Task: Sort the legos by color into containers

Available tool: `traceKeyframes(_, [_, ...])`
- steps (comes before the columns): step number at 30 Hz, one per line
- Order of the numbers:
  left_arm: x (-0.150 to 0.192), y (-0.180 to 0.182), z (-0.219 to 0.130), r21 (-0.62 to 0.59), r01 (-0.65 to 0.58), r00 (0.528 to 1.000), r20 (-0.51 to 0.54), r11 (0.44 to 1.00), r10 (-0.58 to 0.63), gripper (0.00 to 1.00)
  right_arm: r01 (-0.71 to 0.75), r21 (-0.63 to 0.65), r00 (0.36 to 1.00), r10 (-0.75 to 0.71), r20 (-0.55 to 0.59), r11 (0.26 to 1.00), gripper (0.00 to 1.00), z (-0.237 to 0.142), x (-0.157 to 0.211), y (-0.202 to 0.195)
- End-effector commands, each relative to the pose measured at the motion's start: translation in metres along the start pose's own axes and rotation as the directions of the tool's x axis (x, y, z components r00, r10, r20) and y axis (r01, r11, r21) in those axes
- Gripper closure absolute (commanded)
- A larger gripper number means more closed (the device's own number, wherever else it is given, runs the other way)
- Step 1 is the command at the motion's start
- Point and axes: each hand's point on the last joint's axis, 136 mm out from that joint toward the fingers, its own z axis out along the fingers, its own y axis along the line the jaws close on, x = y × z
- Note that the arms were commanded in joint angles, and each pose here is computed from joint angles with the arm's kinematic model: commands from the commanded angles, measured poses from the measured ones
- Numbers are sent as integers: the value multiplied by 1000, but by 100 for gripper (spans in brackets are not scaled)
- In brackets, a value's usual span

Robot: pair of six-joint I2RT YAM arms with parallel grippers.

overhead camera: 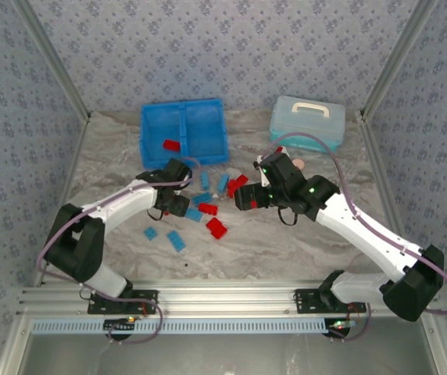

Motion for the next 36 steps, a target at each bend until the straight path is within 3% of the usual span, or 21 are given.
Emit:
traceKeyframes(1, [-14,9,10,-57,17,1000,11,998,-16,42,-18,15,1000,18,14,1000,0,-10,2,-3])
traceKeyframes(12, [-5,8,36,-51,56,997,-45,997,-58,51,-20,19,1000,20,20,1000,0,-12,0,-3])
traceKeyframes(18, [-2,-1,44,-2,63,996,-65,998,-63,31,-19,17,1000,19,22,1000,0,-13,-2,-2])
traceKeyframes(21, [-3,-10,49,42,72,995,-68,997,-69,27,-17,18,1000,17,17,1000,0,-12,0,-2])
traceKeyframes(24, [0,-6,58,26,94,991,-98,995,-91,32,-16,21,1000,15,15,1000,0,-13,1,-2])
traceKeyframes(28, [4,-3,66,20,126,984,-130,992,-122,47,-17,25,1000,16,20,1000,0,-16,1,-4])
traceKeyframes(36, [-10,2,46,18,189,980,-59,982,-188,63,-19,22,999,18,34,1000,0,-18,-2,-3])
